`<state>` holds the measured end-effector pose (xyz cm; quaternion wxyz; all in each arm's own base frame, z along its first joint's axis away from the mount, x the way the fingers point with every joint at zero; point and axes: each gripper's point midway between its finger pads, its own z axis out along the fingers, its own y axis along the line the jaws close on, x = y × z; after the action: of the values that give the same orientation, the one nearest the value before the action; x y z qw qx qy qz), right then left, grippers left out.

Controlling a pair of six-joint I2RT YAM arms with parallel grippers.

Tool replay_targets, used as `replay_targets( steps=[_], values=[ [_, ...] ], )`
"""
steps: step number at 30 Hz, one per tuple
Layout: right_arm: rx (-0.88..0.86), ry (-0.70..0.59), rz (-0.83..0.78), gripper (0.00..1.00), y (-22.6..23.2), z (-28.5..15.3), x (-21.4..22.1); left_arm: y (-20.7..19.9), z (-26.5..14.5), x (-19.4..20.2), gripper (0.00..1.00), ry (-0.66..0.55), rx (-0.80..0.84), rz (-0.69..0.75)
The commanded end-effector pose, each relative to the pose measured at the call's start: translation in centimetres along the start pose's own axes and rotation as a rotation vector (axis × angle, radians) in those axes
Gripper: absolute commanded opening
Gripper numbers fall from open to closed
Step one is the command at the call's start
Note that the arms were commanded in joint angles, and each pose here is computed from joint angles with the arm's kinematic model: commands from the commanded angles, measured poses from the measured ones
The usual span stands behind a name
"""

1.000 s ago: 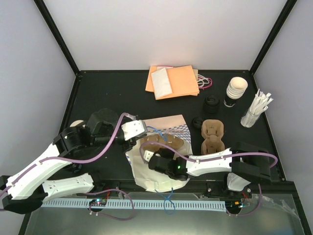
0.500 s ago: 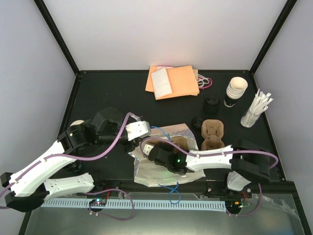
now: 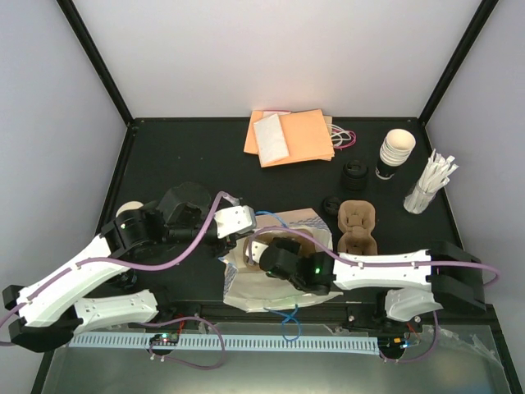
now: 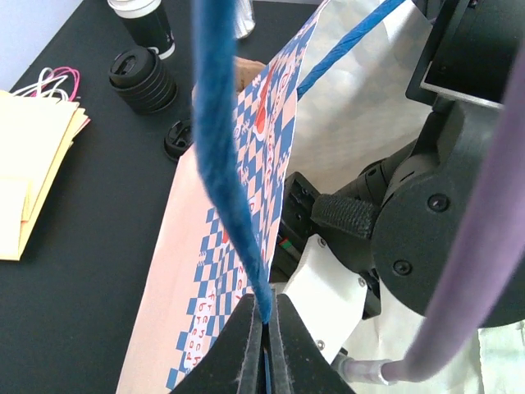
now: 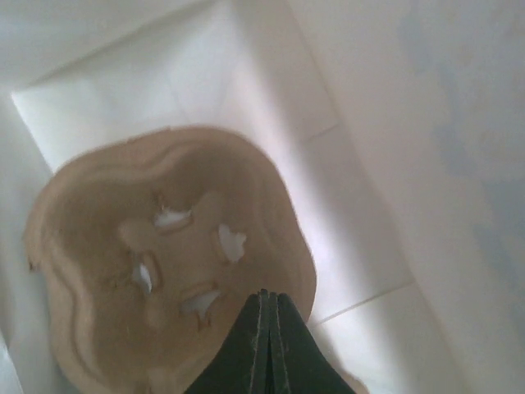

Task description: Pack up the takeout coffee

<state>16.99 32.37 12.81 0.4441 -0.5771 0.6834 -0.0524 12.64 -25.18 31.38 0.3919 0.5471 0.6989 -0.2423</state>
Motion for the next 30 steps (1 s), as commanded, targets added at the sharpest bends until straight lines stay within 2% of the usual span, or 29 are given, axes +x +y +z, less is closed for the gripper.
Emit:
replay_targets(
  steps=[1,7,16,25,30],
  values=[
    [-0.002,0.115,-0.002,0.01,0.6,0.1,3.0,-0.2,0.4,-0.3,0.02,-0.005,0.004,0.012],
    [0.046,0.208,0.014,0.01,0.3,2.0,4.7,-0.8,0.4,-0.6,0.01,-0.014,0.029,0.026],
    [0.035,0.236,0.009,0.01,0.9,5.2,4.4,-1.5,0.3,-0.6,0.02,-0.027,0.058,0.023],
    [0.009,0.085,0.022,0.01,-0.4,2.4,1.8,-1.6,0.3,-0.7,0.02,-0.033,0.058,0.028],
    [0.060,0.023,0.032,0.01,-1.6,0.2,1.6,-1.7,0.4,-0.8,0.02,-0.034,0.064,0.031]
  ],
)
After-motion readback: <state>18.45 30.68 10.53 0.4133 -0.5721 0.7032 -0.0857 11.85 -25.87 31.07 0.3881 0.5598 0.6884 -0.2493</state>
